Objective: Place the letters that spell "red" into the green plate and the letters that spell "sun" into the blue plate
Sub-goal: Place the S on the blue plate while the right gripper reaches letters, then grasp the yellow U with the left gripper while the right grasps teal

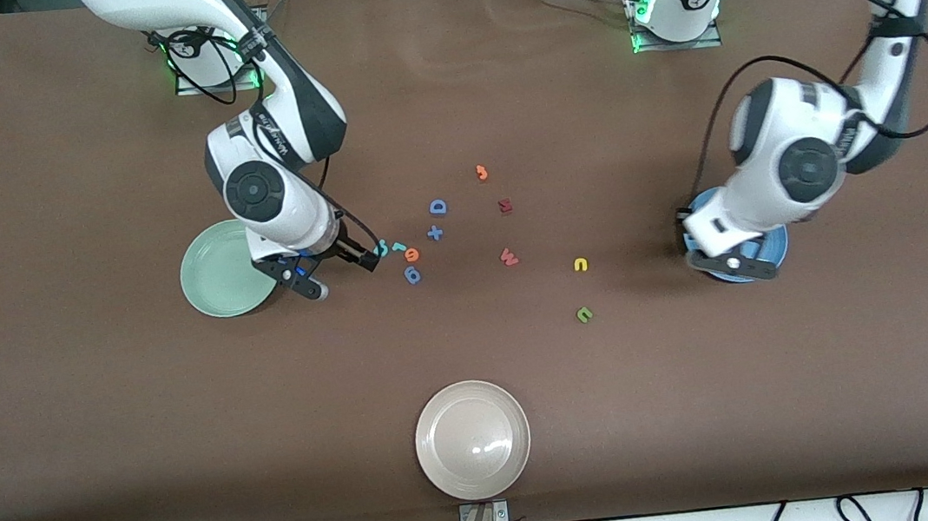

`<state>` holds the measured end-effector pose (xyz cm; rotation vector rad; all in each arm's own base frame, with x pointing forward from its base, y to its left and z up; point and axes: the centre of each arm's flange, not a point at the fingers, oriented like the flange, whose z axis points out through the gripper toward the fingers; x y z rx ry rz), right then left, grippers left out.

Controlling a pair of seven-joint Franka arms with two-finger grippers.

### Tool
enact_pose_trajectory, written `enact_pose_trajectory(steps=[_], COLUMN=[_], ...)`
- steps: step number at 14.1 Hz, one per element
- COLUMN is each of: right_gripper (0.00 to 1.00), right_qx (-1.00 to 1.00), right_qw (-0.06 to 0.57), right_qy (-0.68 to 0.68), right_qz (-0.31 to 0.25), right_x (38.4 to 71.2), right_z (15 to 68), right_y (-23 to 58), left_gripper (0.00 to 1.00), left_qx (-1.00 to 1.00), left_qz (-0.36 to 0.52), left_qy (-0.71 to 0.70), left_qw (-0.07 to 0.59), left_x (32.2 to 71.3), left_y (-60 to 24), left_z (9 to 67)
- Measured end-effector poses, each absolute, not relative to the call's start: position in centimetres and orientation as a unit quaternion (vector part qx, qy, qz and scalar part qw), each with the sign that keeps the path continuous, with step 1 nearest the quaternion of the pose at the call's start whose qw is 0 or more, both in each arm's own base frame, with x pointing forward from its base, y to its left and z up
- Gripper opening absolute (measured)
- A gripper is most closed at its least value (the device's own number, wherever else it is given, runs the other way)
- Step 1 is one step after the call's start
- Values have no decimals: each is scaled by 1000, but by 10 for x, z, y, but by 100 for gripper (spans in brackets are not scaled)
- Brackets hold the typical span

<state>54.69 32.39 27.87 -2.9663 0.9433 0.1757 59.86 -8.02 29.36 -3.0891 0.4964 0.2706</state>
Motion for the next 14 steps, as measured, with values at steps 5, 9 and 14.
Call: enact_pose_trajectory(steps=[5, 9, 14], right_gripper=[100, 100, 100], right_qx=[-949, -948, -941], right_qw=[23, 13, 19], right_qy=[313, 315, 334], right_qz=[36, 45, 45], right_x=[535, 525, 509], right_z=[222, 202, 196], right_y=[335, 331, 351], left_gripper=[37, 74, 100], left_qx=[-979, -979, -975], left_qz=[112, 112, 90], left_qy=[171, 171, 201], left_qw=[-15, -16, -34], left_x=[598, 598, 595], left_y=[-51, -51, -114], left_z=[260, 259, 271])
